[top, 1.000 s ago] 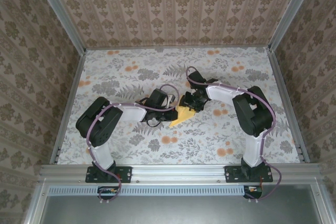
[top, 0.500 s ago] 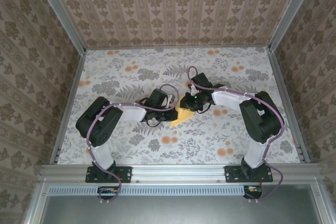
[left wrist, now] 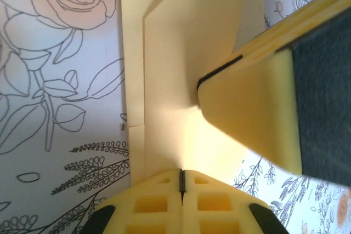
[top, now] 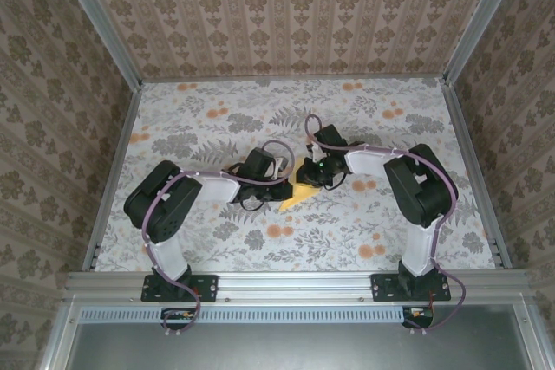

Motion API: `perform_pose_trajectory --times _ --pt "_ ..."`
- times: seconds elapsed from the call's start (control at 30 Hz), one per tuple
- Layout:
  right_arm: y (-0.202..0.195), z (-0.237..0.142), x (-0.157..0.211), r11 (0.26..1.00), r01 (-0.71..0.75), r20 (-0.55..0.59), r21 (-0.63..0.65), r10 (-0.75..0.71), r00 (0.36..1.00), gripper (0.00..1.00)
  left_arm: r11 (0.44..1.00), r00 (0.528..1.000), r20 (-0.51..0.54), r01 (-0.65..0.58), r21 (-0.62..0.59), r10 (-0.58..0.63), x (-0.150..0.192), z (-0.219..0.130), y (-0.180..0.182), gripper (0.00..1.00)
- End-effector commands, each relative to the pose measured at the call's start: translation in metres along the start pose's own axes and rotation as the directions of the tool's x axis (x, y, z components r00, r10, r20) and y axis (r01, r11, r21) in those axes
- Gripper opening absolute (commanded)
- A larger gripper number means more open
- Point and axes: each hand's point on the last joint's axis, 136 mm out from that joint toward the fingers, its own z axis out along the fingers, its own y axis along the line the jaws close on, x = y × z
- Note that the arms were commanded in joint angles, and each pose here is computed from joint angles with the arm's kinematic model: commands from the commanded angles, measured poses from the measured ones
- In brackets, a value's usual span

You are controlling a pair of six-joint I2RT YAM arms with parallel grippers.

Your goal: Fold a paper plane with a square sheet of paper (pick it up from the middle)

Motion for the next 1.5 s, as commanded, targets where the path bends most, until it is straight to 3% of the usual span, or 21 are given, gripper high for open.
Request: perform_pose_trajectory --times 0.0,0.23,0.5,0.73,1.03,1.33,1.47 --pt "-0.01 0.007 -0.003 1.0 0.019 -0.023 -0.004 -0.019 1.0 0.16 0.982 0.976 -0.166 0.114 -0.152 -0.139 0.061 0.0 0.047 0.0" --pt "-0.023 0.003 -0.018 1.0 0.027 -0.006 -0.001 -0.027 1.0 0.16 0.98 0.974 -0.17 0.123 -0.157 -0.15 0.065 -0.002 0.05 0.0" --pt "-0.003 -0.027 -0.026 0.996 0.056 0.069 -0.07 -0.051 0.996 0.21 0.98 0.976 -0.16 0.122 -0.155 -0.147 0.062 -0.004 0.05 0.0" --pt "-0.022 -0.045 -0.023 0.999 -0.029 0.151 0.043 0.022 0.988 0.3 0.984 0.98 -0.148 0.115 -0.138 -0.135 0.056 -0.004 0.045 0.0" --pt "-0.031 -0.03 -0.014 0.993 -0.081 0.1 0.087 0.072 0.992 0.44 0.987 0.984 -0.127 0.115 -0.111 -0.129 0.046 -0.005 0.037 0.0" --pt "-0.03 -0.014 -0.014 0.988 -0.065 0.056 0.139 0.057 0.997 0.45 0.995 0.991 -0.091 0.088 -0.055 -0.093 0.029 -0.01 0.019 0.0" --pt "-0.042 -0.011 -0.011 0.969 -0.076 0.044 0.234 0.067 0.997 0.46 0.997 0.994 -0.076 0.074 -0.026 -0.076 0.022 -0.013 0.01 0.02"
